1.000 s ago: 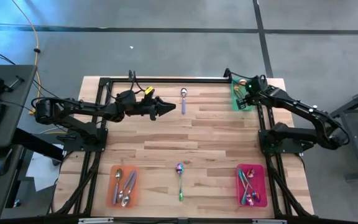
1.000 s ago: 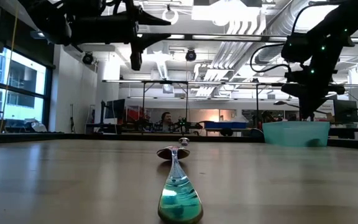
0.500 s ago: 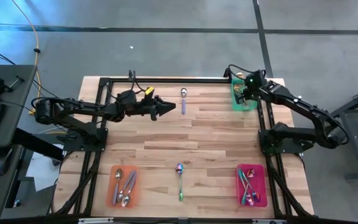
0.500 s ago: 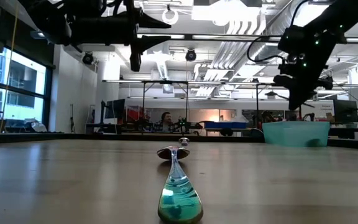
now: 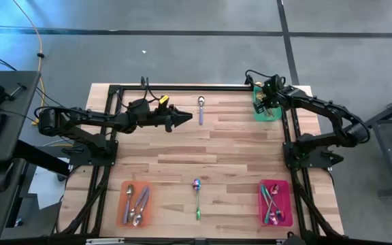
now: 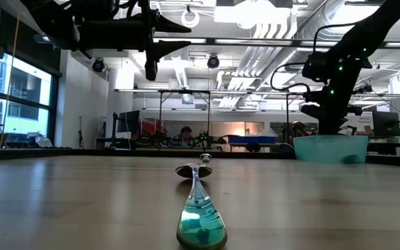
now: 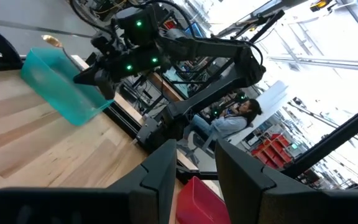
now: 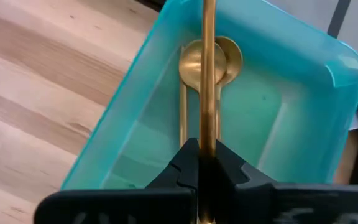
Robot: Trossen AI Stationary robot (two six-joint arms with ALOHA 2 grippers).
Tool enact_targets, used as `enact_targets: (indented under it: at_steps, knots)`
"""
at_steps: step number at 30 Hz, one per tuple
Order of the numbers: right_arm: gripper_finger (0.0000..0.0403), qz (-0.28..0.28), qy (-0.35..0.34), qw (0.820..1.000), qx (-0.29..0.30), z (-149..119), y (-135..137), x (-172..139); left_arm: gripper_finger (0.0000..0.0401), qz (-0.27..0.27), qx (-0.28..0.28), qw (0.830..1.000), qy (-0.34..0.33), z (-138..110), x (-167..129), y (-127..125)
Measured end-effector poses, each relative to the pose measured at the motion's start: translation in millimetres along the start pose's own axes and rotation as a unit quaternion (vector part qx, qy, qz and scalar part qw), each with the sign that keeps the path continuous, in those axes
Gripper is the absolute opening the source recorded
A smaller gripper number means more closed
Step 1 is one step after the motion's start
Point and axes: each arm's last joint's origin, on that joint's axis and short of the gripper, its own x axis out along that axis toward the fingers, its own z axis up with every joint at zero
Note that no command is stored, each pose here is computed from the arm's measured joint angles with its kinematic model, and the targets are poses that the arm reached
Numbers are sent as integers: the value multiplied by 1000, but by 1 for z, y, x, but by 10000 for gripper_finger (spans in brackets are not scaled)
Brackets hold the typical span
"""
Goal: Sort silverware by color (type)
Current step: Put the golden spoon into the green bin
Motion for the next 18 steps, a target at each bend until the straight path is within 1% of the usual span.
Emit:
enact_targets:
  at_steps: [8, 18]
  knots:
    - [0, -7, 14, 1000, -20, -1, 1, 9, 101, 0, 2, 1000, 0, 0, 0, 0]
    - [0, -50, 36, 997, -42, -3, 7, 21, 101, 0, 4, 1000, 0, 0, 0, 0]
